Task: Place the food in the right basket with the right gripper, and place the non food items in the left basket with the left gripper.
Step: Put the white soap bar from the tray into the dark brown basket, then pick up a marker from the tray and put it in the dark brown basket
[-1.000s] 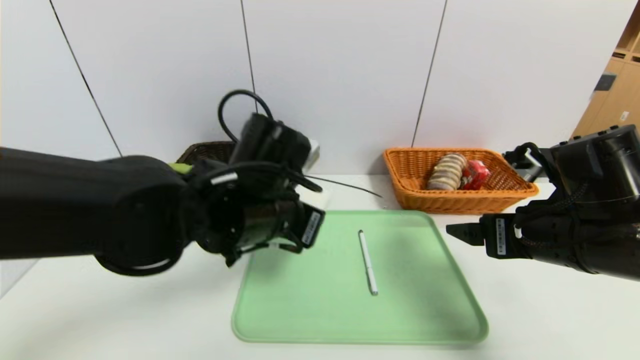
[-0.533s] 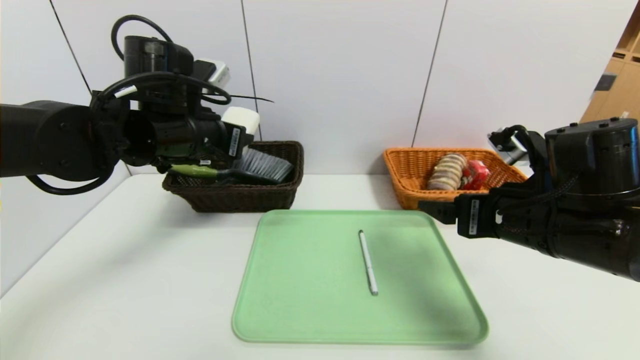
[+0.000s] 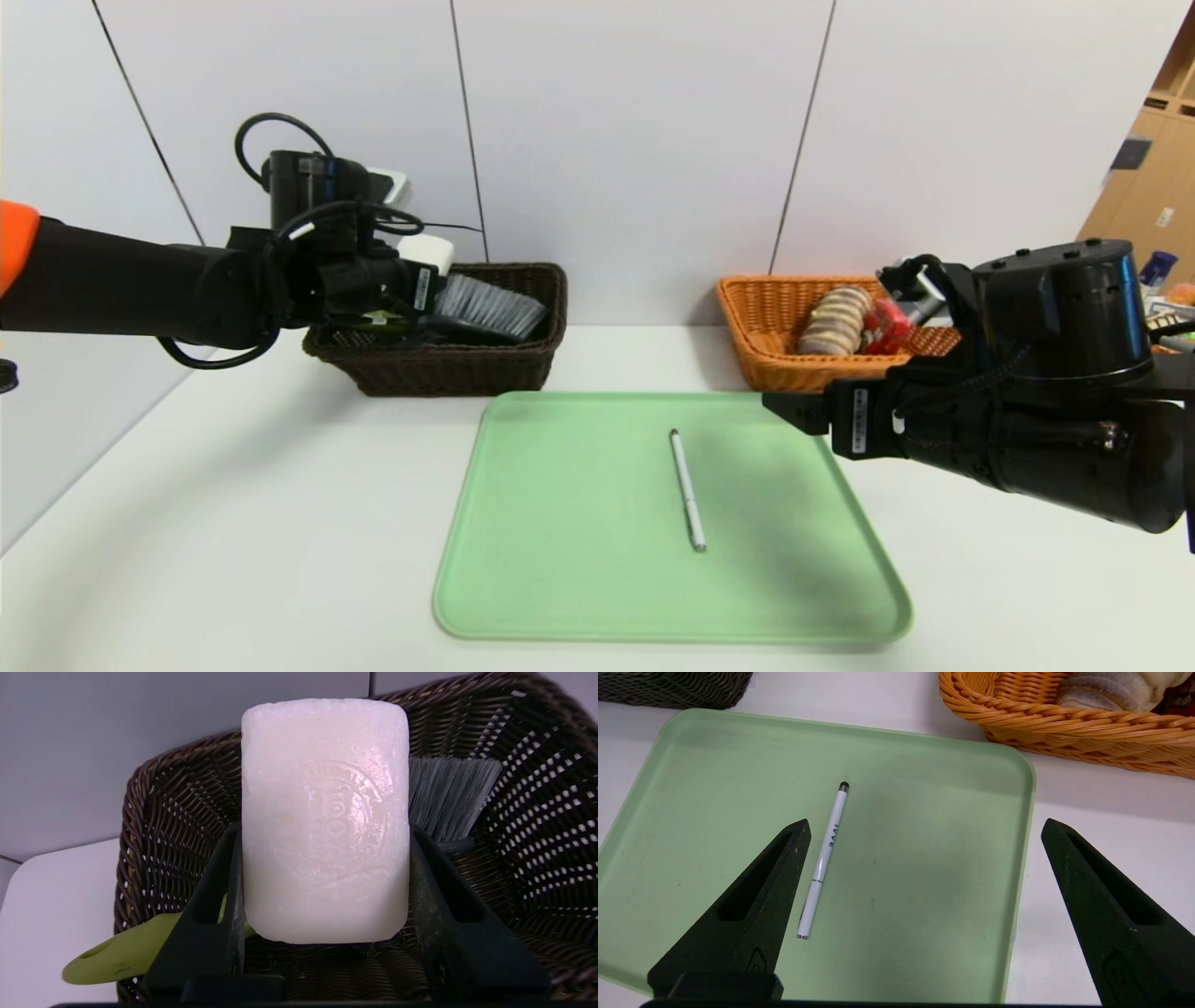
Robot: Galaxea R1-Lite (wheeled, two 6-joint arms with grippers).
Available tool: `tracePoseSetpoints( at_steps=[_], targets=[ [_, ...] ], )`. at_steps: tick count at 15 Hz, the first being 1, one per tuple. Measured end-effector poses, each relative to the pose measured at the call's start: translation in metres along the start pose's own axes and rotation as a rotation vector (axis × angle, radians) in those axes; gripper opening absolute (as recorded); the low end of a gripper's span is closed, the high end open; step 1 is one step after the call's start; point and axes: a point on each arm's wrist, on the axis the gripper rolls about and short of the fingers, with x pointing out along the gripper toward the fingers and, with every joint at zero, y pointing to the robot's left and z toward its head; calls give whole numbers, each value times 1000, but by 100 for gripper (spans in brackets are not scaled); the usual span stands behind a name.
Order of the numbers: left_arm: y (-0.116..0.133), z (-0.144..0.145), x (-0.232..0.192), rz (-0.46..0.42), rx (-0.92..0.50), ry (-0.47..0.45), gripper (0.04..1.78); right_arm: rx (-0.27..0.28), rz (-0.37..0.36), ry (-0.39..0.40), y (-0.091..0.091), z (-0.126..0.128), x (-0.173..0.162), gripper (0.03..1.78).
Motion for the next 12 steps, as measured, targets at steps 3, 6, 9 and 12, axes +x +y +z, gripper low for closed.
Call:
tracePoseSetpoints(
  at_steps=[3, 6, 9, 12],
  targets=[
    [9, -10, 16, 25, -6, 35, 99, 1, -2, 6, 0, -1, 1, 171],
    [13, -15, 23, 41, -10, 47, 124, 0, -2, 7, 0, -1, 2, 171],
    [14, -17, 25, 45, -16, 44, 139, -1, -2, 8, 0, -1, 2, 171],
    [16, -1, 12, 45, -20, 2, 148, -5, -2, 8, 0, -1, 2, 171]
  ],
)
